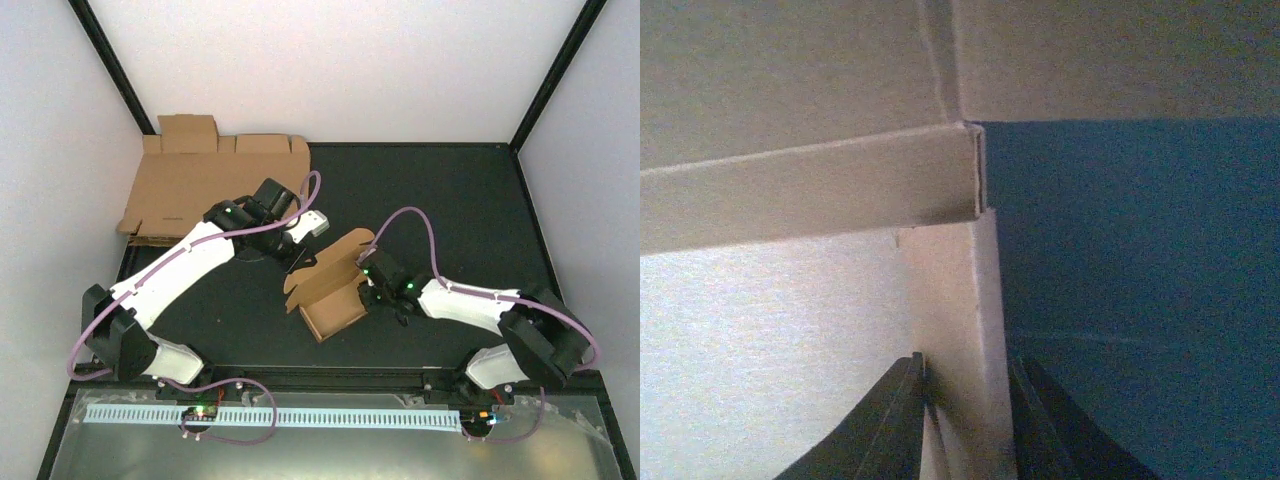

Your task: Fold the paper box

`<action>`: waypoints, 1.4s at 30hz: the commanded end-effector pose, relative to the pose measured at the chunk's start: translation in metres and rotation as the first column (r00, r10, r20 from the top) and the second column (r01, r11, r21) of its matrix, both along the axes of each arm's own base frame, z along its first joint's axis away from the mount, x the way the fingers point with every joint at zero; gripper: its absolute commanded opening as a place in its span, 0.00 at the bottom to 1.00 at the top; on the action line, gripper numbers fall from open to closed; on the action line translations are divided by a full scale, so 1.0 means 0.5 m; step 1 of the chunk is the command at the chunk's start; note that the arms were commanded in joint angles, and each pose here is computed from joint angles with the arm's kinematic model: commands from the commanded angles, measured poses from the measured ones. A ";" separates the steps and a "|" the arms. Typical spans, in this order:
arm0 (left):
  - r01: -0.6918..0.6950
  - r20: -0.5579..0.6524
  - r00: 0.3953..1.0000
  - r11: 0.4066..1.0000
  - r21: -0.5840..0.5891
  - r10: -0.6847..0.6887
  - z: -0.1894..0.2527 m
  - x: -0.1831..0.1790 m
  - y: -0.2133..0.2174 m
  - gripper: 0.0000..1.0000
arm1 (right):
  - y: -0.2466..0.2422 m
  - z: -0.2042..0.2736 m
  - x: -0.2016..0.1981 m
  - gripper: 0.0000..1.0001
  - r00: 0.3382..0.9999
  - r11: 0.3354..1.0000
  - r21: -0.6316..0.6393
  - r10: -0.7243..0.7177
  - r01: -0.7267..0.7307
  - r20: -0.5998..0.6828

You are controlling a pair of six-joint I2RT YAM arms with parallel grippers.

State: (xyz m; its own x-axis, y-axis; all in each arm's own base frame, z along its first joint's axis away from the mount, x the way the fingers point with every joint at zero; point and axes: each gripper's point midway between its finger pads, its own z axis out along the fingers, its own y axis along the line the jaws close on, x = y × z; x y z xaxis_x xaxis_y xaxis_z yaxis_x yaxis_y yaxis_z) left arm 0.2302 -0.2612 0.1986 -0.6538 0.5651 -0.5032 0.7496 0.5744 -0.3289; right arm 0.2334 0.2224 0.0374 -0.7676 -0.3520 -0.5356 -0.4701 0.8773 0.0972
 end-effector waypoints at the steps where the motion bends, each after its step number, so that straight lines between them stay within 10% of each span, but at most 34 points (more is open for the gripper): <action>1: 0.034 0.070 0.997 0.999 -0.032 -0.032 0.048 0.013 -0.014 0.02 | -0.015 -0.005 0.009 0.23 0.998 0.993 -0.109 -0.044 0.048 0.041; 25: 0.022 0.076 0.997 1.000 0.016 -0.023 0.071 0.005 0.009 0.02 | -0.031 -0.004 0.034 0.11 0.968 0.920 -0.343 -0.118 0.190 0.222; 42: 0.031 0.070 0.997 1.000 -0.002 -0.031 0.069 -0.003 0.007 0.07 | 0.006 0.006 0.022 0.09 0.975 0.963 -0.230 -0.094 0.140 0.199</action>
